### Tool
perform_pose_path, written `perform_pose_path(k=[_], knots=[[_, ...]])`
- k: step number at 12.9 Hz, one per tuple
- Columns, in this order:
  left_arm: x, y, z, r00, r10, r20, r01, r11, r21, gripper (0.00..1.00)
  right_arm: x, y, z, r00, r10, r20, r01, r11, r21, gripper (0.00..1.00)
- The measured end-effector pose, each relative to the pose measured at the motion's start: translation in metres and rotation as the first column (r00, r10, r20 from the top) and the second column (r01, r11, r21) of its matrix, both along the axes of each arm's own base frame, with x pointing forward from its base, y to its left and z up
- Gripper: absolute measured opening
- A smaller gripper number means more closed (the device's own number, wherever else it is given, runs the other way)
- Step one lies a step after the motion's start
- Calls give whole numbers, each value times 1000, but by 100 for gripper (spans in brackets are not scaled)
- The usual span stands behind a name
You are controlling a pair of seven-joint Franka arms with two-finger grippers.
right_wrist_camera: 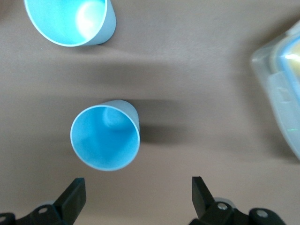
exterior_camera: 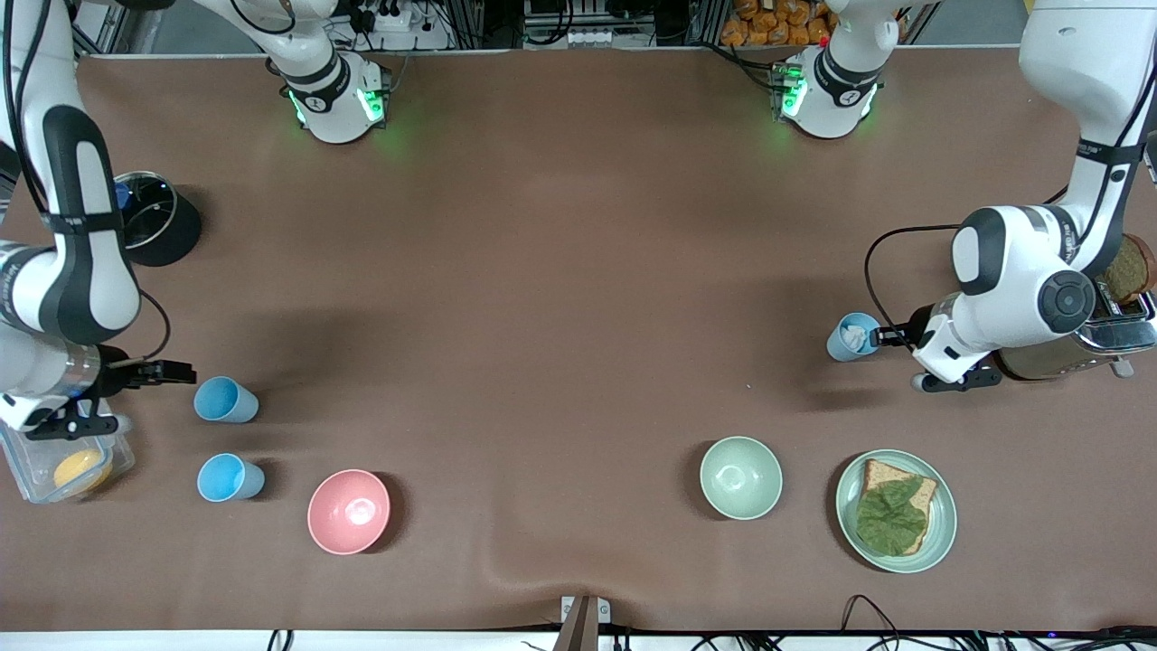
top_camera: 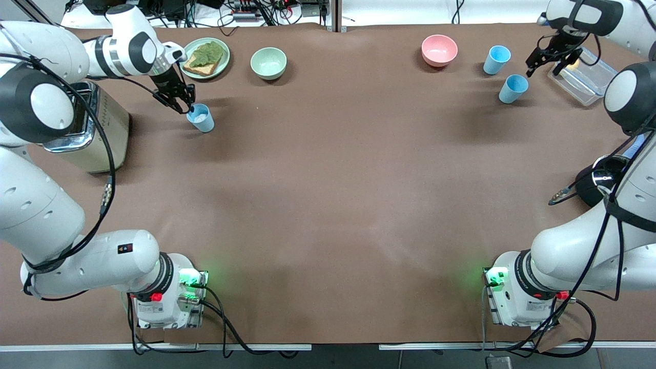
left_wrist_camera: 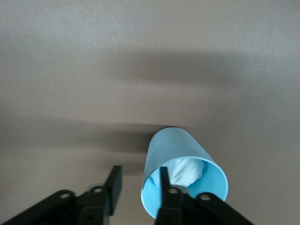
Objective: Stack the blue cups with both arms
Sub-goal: 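Close both grippers around their blue cups, then carry the blue cup with the left gripper toward the table center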
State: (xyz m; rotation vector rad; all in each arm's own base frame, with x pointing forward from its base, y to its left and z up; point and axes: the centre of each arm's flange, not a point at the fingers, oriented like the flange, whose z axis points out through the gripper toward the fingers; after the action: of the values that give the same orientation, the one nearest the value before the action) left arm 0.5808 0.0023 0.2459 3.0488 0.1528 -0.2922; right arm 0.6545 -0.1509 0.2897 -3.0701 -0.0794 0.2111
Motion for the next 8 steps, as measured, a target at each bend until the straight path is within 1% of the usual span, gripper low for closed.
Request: perform_pose_path(k=[1,2,3,6,8], knots=[[-1,-1,-4,1000,-1,-5,1,1000,-1,24,2,2,-14,1000,-14,7,13,999,49,100],[-1,-1,-7,1000,-2,-8,2,1000,-2,12,3,4,-26,1000,-12,10,11,996,84,100],[-1,-3,-7,1000,-5,-8,5,1000,-4,4,3,5,-34,1000,-3,14,1,995,99,100],[2,-14,-2,1000,-24,6,24,1000,-7,3,6,2,-39,999,25,36,-29,994,102,100],[6,-47,15,996,-78,36,79,997,-20,3,6,-3,-38,998,49,46,-53,994,100,100]])
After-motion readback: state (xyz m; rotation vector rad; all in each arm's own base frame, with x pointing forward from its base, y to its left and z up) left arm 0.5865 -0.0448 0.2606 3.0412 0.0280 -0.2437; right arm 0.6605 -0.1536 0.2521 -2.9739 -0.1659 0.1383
